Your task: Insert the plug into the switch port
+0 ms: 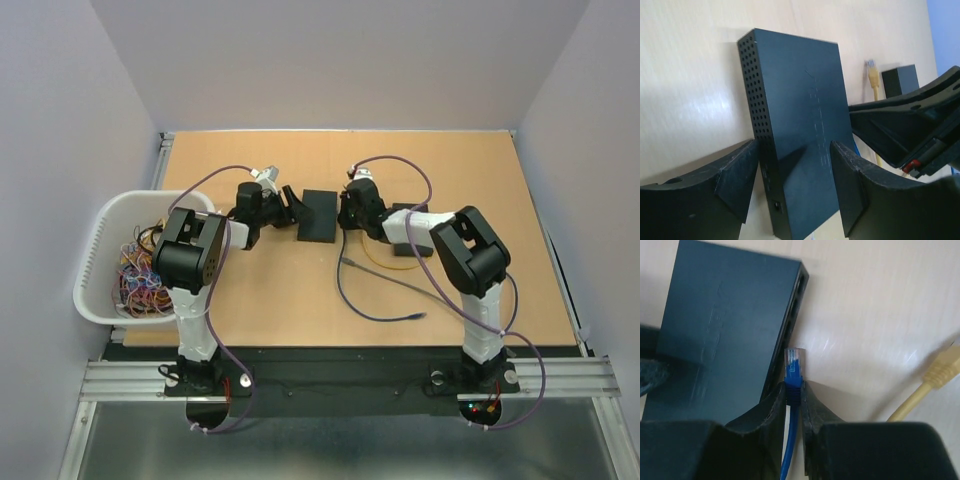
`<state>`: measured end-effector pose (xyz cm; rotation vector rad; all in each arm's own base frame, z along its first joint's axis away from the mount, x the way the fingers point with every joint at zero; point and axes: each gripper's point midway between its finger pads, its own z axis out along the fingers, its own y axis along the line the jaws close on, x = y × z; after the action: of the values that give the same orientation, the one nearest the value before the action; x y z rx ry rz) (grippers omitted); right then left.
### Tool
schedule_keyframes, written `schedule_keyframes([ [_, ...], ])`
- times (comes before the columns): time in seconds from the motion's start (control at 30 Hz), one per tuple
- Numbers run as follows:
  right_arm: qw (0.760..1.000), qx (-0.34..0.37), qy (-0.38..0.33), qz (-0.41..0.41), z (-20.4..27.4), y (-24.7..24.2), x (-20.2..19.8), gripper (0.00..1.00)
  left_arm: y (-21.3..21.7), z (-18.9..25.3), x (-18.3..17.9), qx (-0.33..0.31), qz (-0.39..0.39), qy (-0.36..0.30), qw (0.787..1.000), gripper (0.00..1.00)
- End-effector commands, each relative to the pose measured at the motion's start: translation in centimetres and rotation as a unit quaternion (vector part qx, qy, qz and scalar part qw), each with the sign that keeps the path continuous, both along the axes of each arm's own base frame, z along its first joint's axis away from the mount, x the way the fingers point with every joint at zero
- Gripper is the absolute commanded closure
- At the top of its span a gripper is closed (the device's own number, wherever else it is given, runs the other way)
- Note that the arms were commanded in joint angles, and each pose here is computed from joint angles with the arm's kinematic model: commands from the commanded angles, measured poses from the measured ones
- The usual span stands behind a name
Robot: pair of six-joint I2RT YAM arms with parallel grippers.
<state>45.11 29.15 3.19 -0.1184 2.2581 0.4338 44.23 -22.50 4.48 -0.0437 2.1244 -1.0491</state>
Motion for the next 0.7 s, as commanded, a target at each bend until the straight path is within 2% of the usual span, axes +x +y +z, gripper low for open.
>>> schedule_keyframes([
  [0.0,0.999,0.032,0.024,0.024,-0.4,1.6,-3.6,1.0,0.8,-2.8,-3.6,0.025,0.0,0.053,0.998,0.3],
  [0.27,0.995,0.06,0.021,0.072,0.7,6.0,-9.4,1.0,0.5,-2.1,-4.3,0.026,-0.028,0.038,0.999,0.3],
  [0.5,0.992,0.072,0.016,0.105,1.1,10.2,-11.8,1.0,0.2,-2.1,-4.7,0.04,-0.06,0.035,0.997,0.31],
  [0.67,0.995,0.05,0.014,0.086,-0.1,9.3,-11.9,1.0,0.8,-3.1,-5.3,0.049,-0.049,0.052,0.996,0.32],
])
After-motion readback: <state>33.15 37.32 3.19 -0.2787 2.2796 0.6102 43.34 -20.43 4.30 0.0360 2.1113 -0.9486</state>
